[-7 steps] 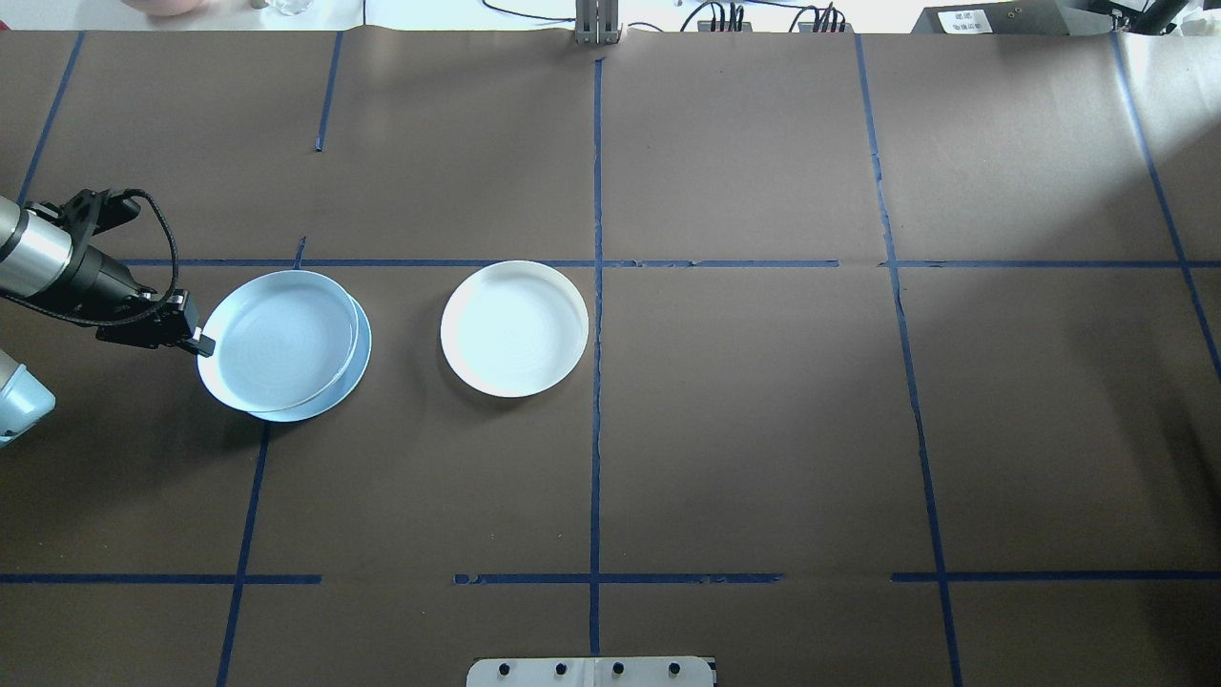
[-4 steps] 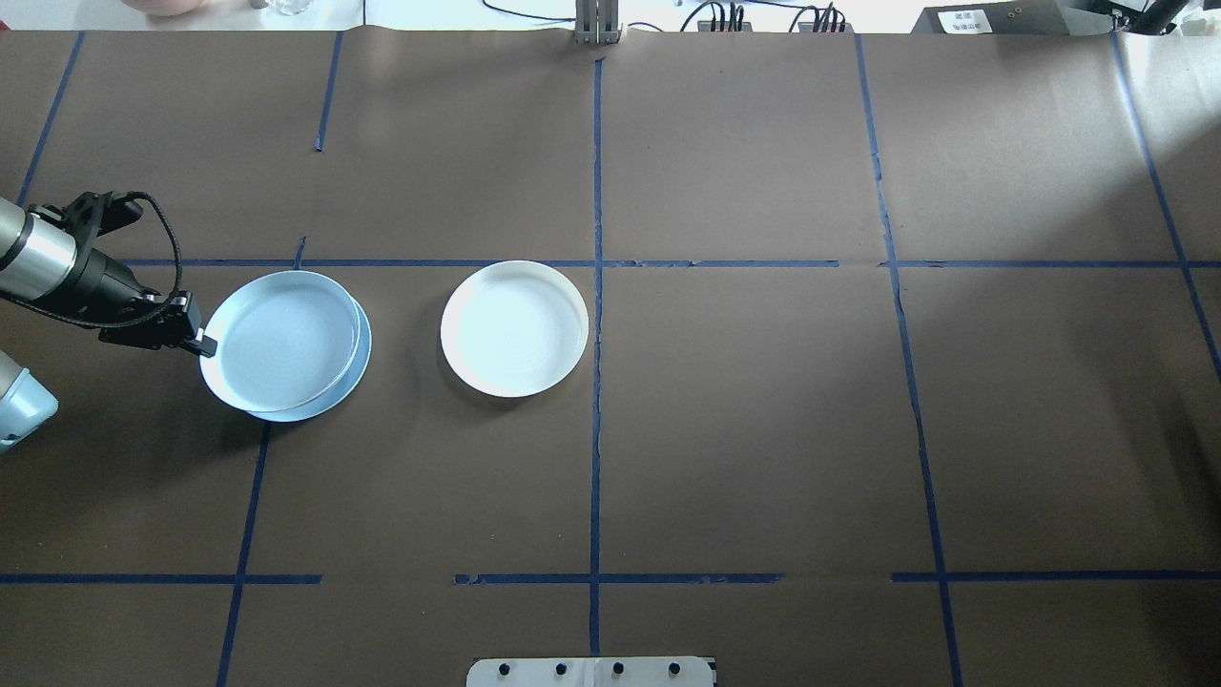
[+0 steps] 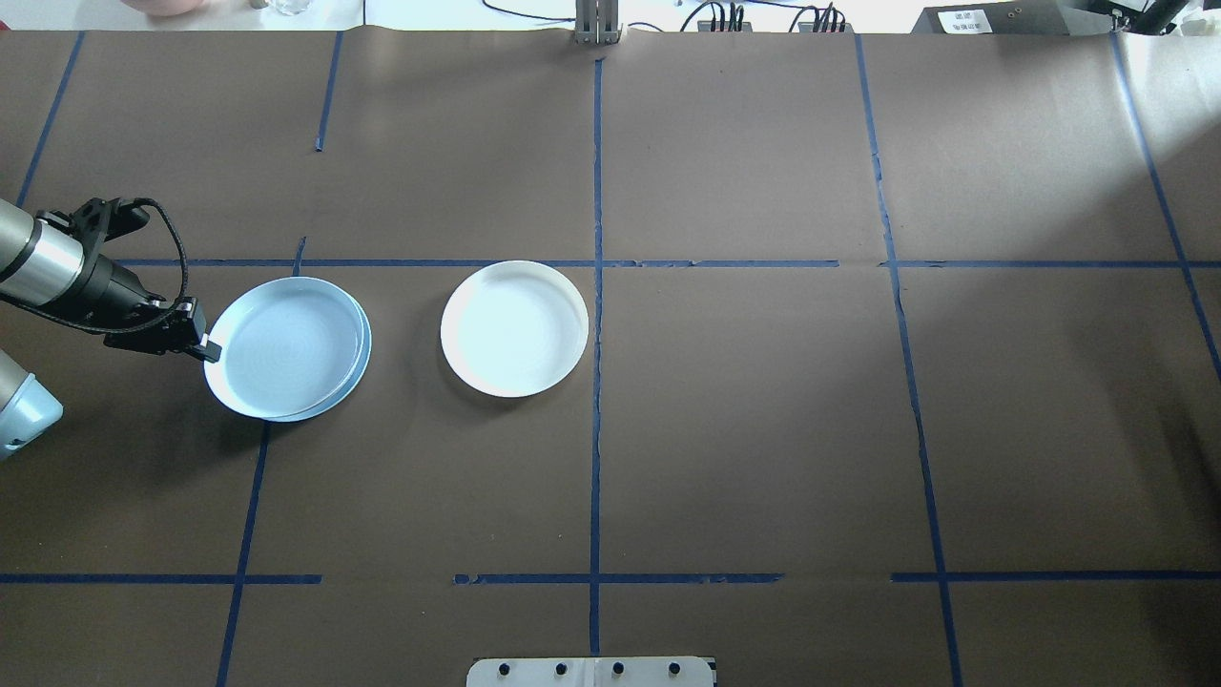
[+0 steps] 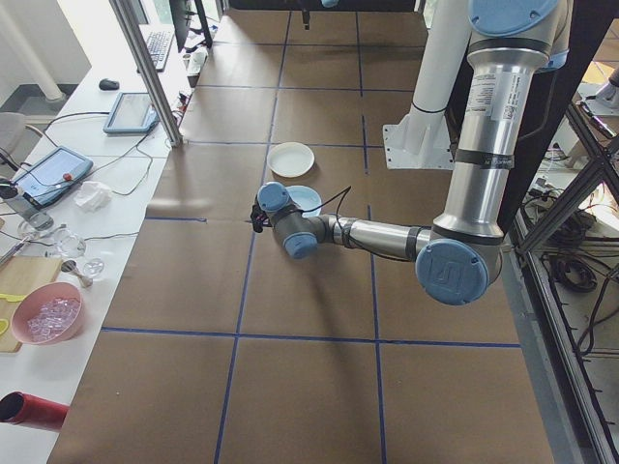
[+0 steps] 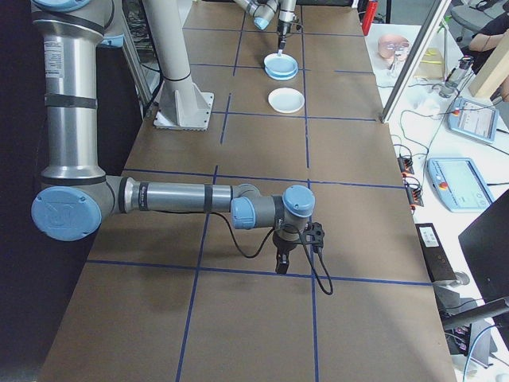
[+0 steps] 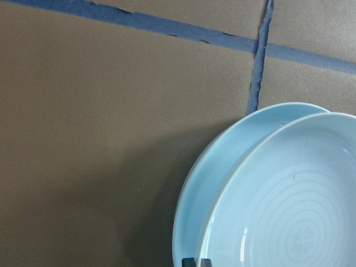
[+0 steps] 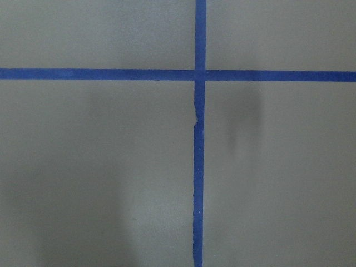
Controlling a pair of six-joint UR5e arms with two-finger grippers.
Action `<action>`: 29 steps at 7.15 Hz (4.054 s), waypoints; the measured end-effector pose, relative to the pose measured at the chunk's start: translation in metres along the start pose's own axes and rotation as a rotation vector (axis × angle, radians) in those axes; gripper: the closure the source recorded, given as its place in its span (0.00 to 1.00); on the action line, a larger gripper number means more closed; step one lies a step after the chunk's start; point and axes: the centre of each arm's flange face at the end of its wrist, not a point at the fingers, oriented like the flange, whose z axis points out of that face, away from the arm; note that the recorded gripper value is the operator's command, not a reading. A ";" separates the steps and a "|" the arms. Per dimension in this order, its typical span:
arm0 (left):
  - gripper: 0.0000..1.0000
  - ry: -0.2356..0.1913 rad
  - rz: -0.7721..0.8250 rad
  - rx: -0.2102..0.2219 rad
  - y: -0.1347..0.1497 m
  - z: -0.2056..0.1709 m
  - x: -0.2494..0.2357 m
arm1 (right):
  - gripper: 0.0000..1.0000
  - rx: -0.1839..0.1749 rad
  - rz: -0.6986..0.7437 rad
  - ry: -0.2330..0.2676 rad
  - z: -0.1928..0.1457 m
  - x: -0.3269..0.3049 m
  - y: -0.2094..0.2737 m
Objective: Stack plate in center
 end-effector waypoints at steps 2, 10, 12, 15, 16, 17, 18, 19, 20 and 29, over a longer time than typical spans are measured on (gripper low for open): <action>1.00 0.001 0.006 0.007 0.000 0.001 -0.001 | 0.00 0.000 0.000 0.000 0.000 0.000 0.000; 0.80 0.004 0.017 0.015 -0.001 0.003 -0.002 | 0.00 0.001 0.000 0.000 0.000 0.000 0.000; 0.48 0.003 0.018 0.016 -0.002 0.003 -0.002 | 0.00 0.001 0.000 0.000 0.000 0.000 0.000; 0.20 0.006 0.024 0.017 -0.003 0.003 0.001 | 0.00 0.001 0.000 0.000 0.000 0.000 0.000; 0.20 0.009 0.029 0.019 -0.005 0.003 0.005 | 0.00 0.001 0.000 0.000 0.000 0.000 0.000; 0.20 0.017 0.036 0.023 -0.010 0.002 0.016 | 0.00 0.001 0.000 0.000 0.000 0.000 0.000; 0.20 0.030 0.033 0.026 -0.015 0.003 0.036 | 0.00 0.001 0.000 0.000 0.000 0.000 0.000; 0.20 0.046 0.019 0.024 -0.019 0.007 0.061 | 0.00 0.001 0.000 0.000 0.000 0.000 0.000; 0.20 0.062 0.005 0.010 -0.019 0.016 0.089 | 0.00 0.001 0.000 0.000 0.000 0.000 0.000; 0.22 -0.091 -0.045 0.135 0.034 0.102 0.270 | 0.00 0.001 0.000 0.000 0.000 0.000 0.000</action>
